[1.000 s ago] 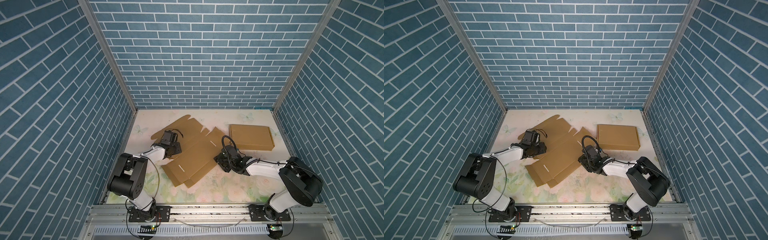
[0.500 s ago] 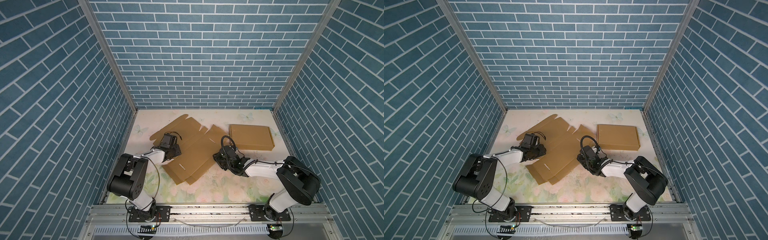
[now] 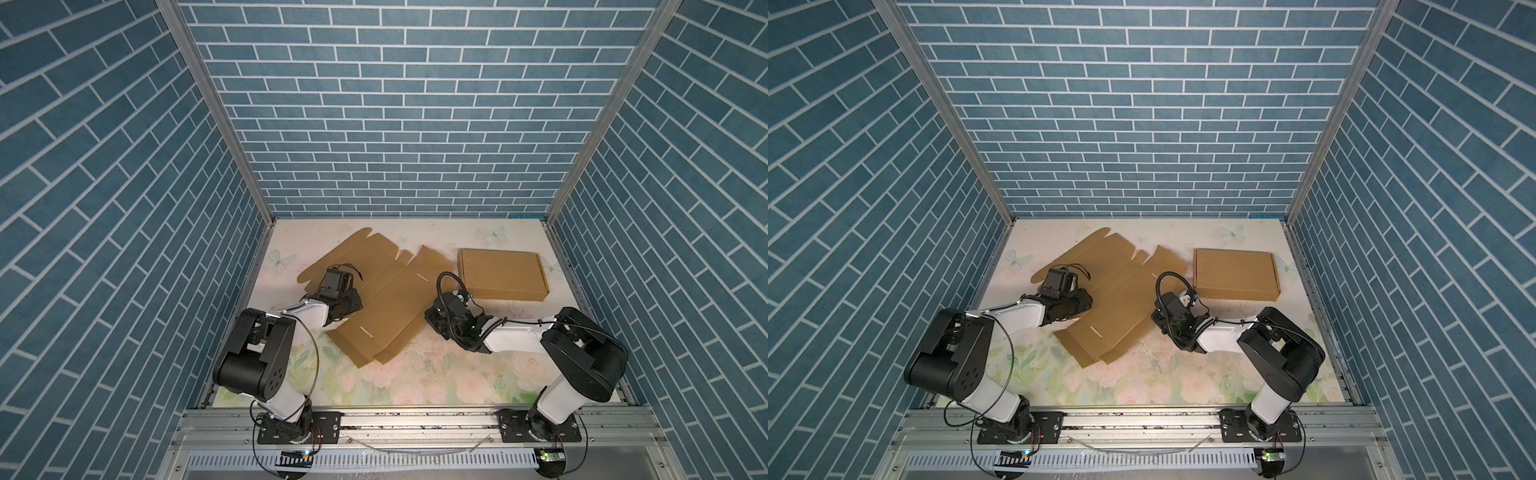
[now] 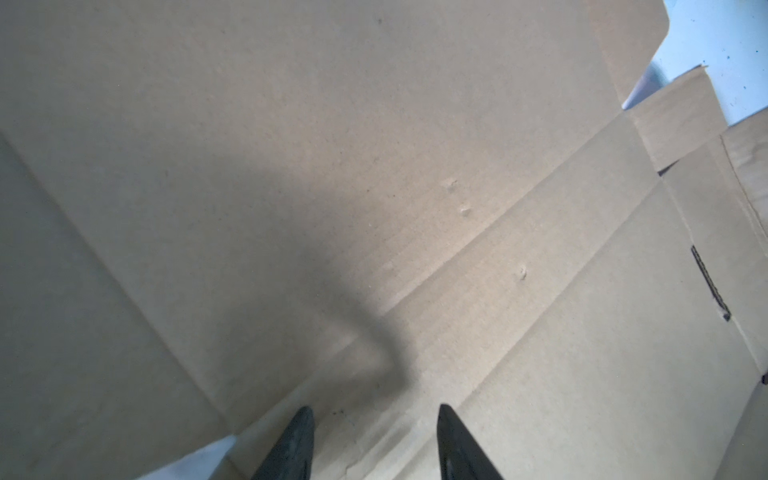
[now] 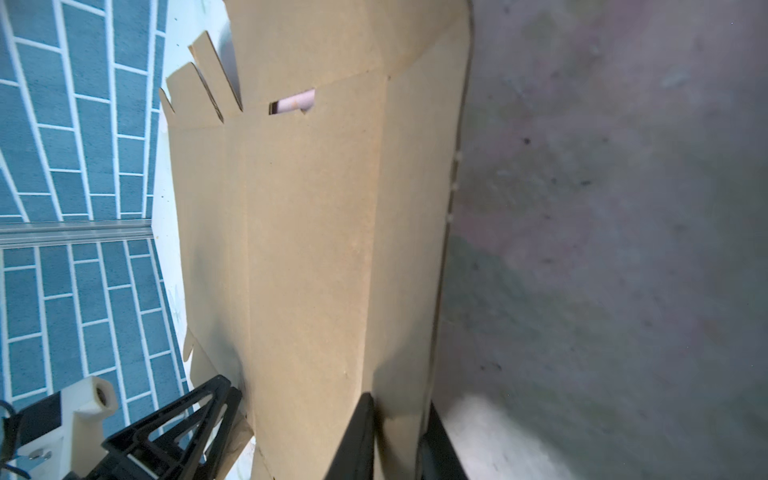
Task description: Fold the paper box
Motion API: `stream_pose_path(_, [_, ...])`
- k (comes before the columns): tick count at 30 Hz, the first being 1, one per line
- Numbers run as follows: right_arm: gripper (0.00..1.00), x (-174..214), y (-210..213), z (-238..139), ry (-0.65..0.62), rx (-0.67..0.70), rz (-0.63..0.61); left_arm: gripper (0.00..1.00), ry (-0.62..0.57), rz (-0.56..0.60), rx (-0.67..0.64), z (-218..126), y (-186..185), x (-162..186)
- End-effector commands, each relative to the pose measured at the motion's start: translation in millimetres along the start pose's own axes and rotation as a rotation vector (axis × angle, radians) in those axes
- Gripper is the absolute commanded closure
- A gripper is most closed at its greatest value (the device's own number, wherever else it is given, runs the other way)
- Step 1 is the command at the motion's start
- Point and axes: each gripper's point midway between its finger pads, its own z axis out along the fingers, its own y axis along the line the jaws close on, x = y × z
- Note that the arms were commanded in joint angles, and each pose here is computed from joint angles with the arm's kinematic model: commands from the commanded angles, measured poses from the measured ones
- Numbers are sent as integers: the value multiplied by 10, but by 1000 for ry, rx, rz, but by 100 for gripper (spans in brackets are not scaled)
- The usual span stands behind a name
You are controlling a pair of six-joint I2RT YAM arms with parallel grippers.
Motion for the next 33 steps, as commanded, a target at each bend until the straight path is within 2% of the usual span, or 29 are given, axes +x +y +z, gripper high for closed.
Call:
stream_pose_path(1, [83, -56, 289, 12, -37, -64, 7, 52, 82, -26, -3, 13, 66, 247])
stream_pose_path(9, [99, -4, 198, 126, -18, -18, 6, 51, 64, -16, 24, -152, -47, 145])
stream_pose_path(14, [100, -24, -44, 21, 75, 120, -99, 48, -16, 49, 66, -570, -310, -285])
stream_pose_path(17, [100, -85, -195, -124, 165, 200, -227, 46, -60, 99, 82, -865, -406, -510])
stream_pose_path(22, [100, -326, -234, -484, 341, 277, -524, 44, -98, 199, 107, -1258, -556, -760])
stream_pose_path(27, [100, -652, -69, -810, 489, 385, -923, 44, -122, 257, 150, -1477, -710, -867])
stream_pose_path(30, [100, -926, 21, -868, 493, 495, -1127, 43, -139, 270, 179, -1532, -771, -886])
stream_pose_path(33, [100, -1227, 224, -867, 444, 577, -1288, 44, -146, 274, 203, -1565, -807, -879])
